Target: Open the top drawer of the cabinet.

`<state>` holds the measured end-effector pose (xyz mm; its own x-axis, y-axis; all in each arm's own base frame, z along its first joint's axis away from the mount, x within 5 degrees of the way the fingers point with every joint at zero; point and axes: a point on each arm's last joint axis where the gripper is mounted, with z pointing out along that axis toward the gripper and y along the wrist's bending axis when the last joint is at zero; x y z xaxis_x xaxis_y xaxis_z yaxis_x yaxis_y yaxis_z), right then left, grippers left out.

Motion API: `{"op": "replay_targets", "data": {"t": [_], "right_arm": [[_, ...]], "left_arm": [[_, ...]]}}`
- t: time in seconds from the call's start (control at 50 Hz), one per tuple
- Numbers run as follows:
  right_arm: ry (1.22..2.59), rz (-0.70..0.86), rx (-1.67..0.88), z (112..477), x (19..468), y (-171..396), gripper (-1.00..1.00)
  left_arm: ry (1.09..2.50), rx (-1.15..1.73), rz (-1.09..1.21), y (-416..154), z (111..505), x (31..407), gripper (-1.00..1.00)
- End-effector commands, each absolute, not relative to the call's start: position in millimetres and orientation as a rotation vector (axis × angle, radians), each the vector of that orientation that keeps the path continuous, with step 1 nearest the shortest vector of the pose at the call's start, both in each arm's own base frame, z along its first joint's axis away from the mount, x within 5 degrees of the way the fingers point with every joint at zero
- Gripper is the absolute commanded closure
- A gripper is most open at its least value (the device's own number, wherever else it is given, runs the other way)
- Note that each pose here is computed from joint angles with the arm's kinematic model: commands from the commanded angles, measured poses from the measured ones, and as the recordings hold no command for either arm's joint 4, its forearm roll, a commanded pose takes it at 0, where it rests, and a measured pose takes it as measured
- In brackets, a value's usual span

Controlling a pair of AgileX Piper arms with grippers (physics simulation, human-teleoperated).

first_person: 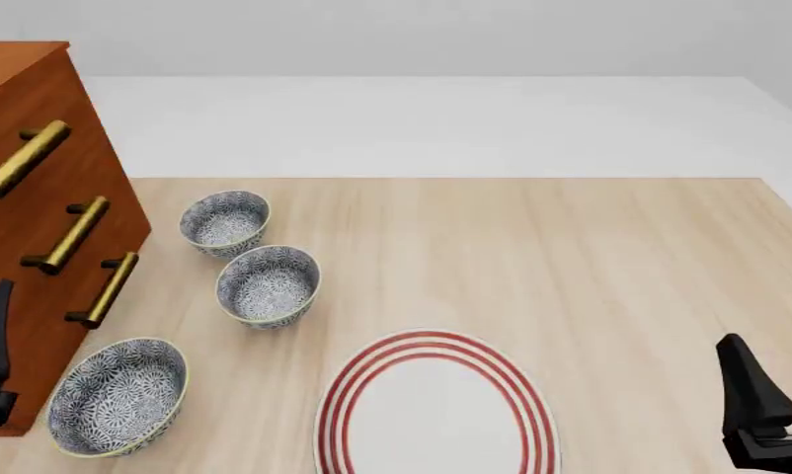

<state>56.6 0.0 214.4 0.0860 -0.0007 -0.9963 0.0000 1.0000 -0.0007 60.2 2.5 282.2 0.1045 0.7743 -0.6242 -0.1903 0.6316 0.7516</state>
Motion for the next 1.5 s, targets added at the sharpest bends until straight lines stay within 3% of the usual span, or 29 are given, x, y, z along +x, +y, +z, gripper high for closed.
{"op": "replay_targets", "data": {"t": [0.02,0.42,0.96,1.5], "right_arm": [[1.485,-0.001,0.0,214.4,56.6,0.0,-1.0],[1.485,0.0,0.0,214.4,56.6,0.0,-1.0],[1.485,-0.001,-0.001,214.4,56.6,0.0,-1.0],[1.485,-0.001,0.0,214.4,56.6,0.0,-1.0]], "left_arm": [[1.255,0.653,0.878,2.9,279.6,62.7,-1.0],[1.237,0.709,0.992,5.0,280.6,68.8,-1.0],[1.302,0.733,1.073,15.8,271.7,111.6,-1.0],[1.299,0.764,1.171,23.5,275.3,127.2,-1.0]]}}
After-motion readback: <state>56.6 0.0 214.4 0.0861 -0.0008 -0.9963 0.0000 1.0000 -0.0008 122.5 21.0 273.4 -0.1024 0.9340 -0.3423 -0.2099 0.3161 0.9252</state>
